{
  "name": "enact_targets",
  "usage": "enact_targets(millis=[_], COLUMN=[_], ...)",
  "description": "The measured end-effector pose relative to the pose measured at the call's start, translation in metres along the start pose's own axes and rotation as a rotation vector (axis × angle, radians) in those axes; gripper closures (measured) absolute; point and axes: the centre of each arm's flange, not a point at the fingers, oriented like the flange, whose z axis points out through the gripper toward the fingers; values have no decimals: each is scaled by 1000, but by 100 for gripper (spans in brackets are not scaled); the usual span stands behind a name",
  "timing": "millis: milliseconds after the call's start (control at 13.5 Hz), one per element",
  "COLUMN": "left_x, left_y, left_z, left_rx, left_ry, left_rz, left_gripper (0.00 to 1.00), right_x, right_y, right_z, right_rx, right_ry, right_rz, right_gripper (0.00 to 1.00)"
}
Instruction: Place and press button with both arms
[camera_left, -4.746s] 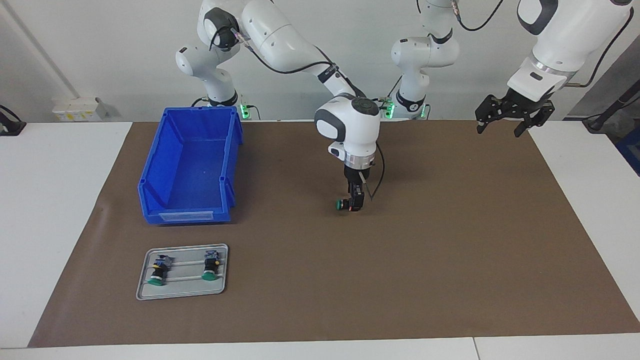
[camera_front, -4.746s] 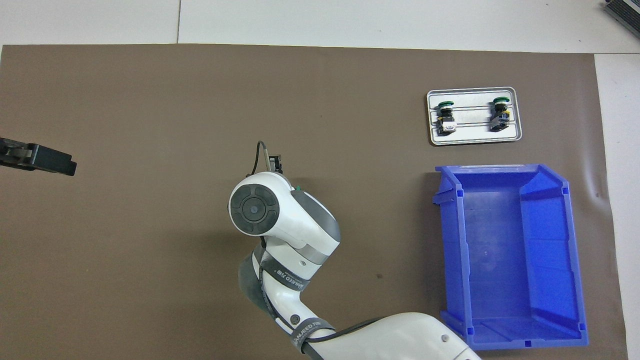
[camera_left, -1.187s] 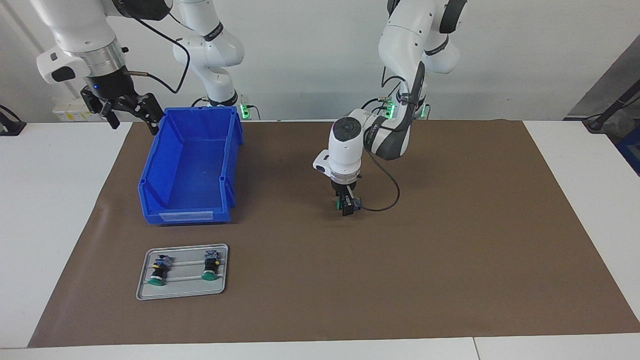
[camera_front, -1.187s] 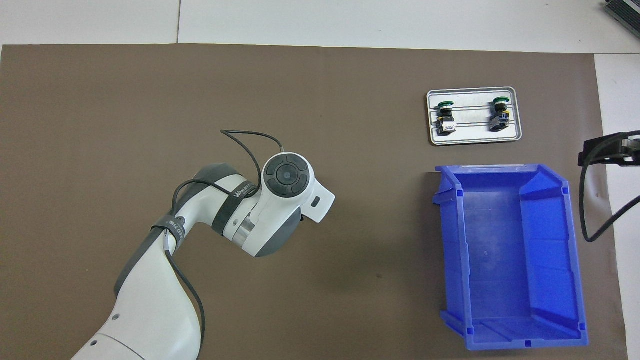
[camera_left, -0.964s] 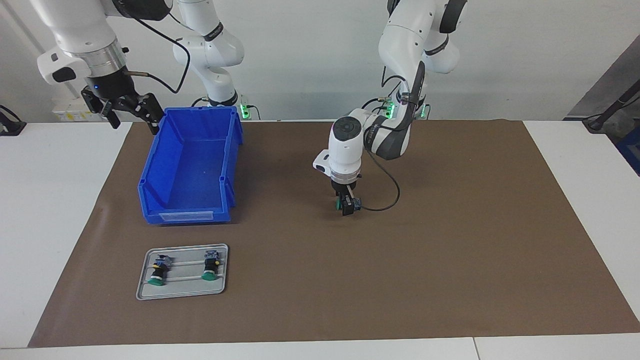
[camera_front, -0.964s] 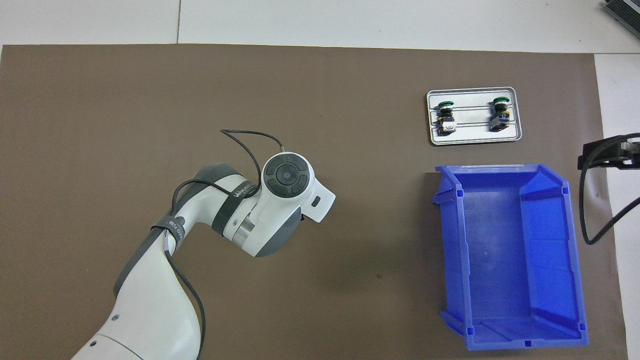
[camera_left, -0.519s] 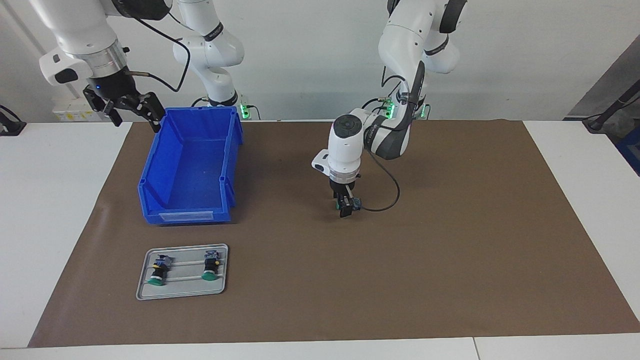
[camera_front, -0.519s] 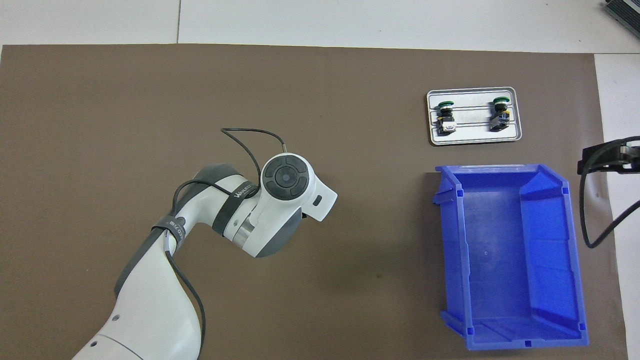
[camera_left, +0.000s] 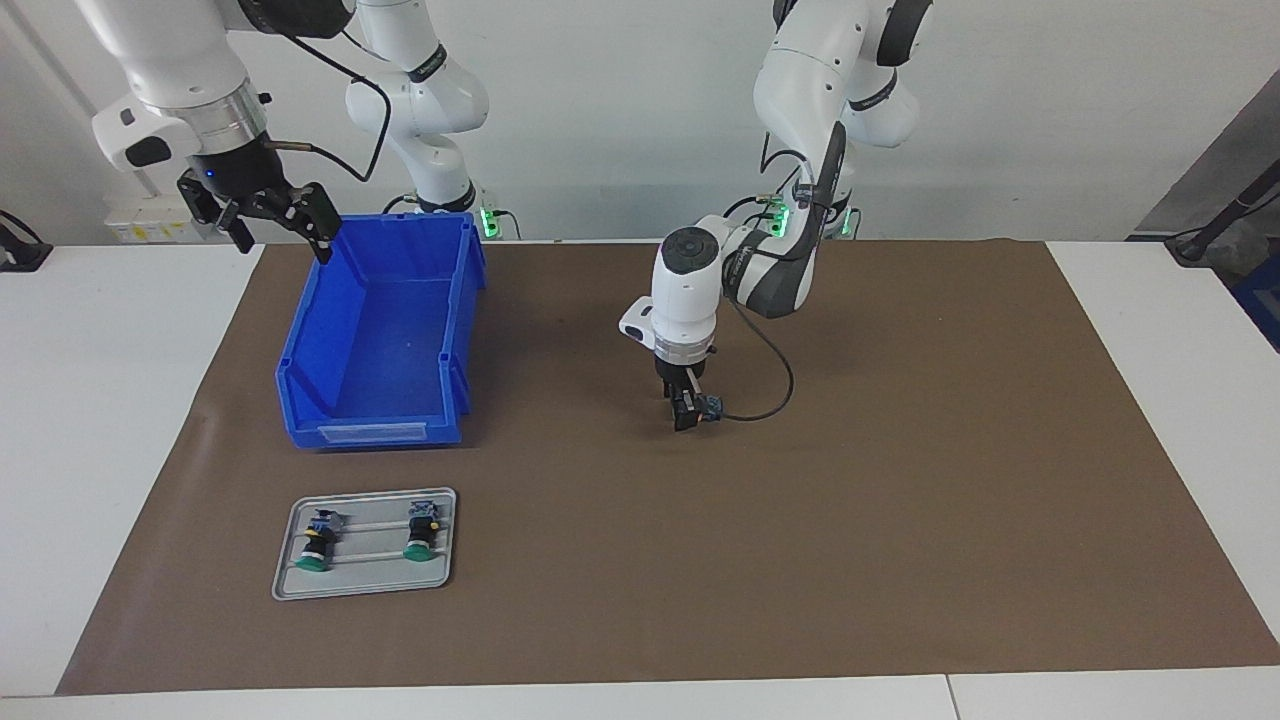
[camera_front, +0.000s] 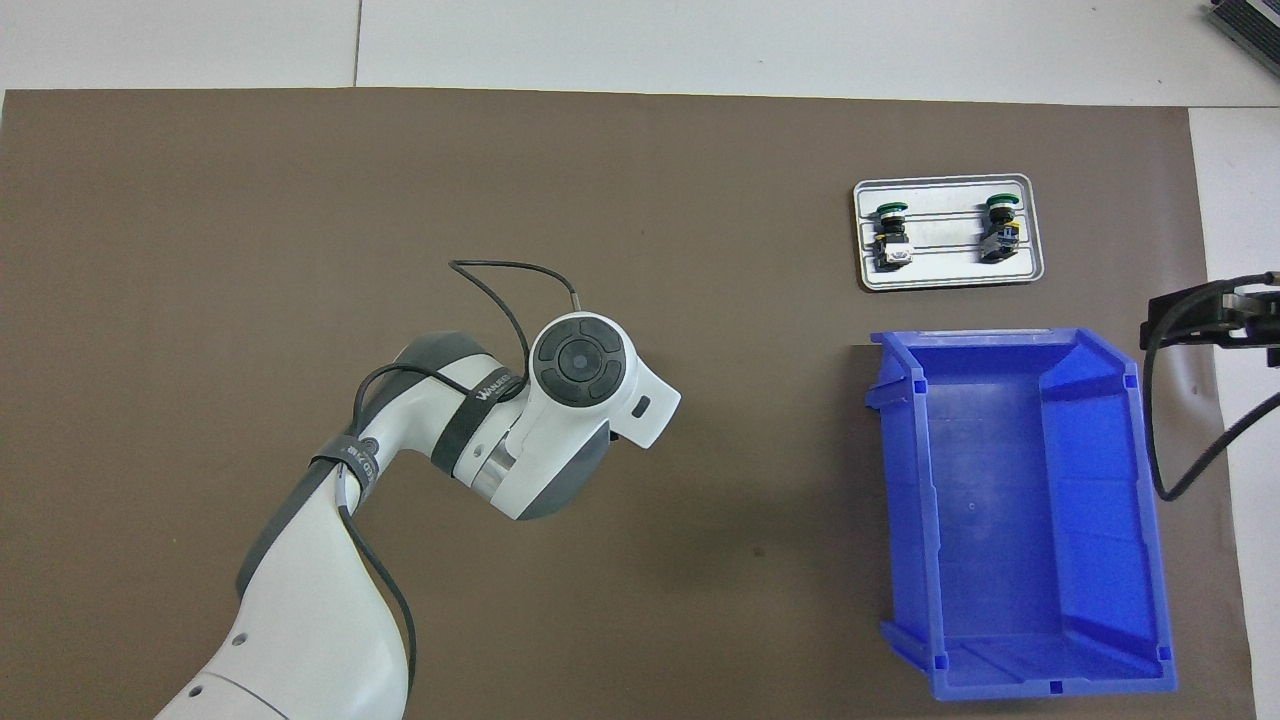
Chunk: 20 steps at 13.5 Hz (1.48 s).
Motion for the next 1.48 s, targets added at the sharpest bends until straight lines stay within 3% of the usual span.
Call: enact_targets(millis=[74, 222, 742, 964, 1261, 1483], left_x=[0, 0, -9, -53, -149, -209], left_y=[0, -1, -20, -53, -90, -94], left_z=[0, 0, -32, -69, -70, -50], left_rx=[0, 1, 39, 46, -104, -195], left_ry=[0, 0, 23, 34, 212, 403], left_rz=[-1, -2, -32, -105, -197, -256], left_gripper=[34, 59, 59, 59, 59, 59], right_x=[0, 0, 0, 0, 0, 0], right_y=[0, -2, -3, -3, -3, -3], right_z=[0, 0, -1, -1, -1, -1], right_rx=[0, 0, 0, 0, 0, 0], right_ry=[0, 1, 1, 1, 1, 1], right_rz=[0, -3, -6, -6, -6, -6], right_gripper=[0, 0, 0, 0, 0, 0])
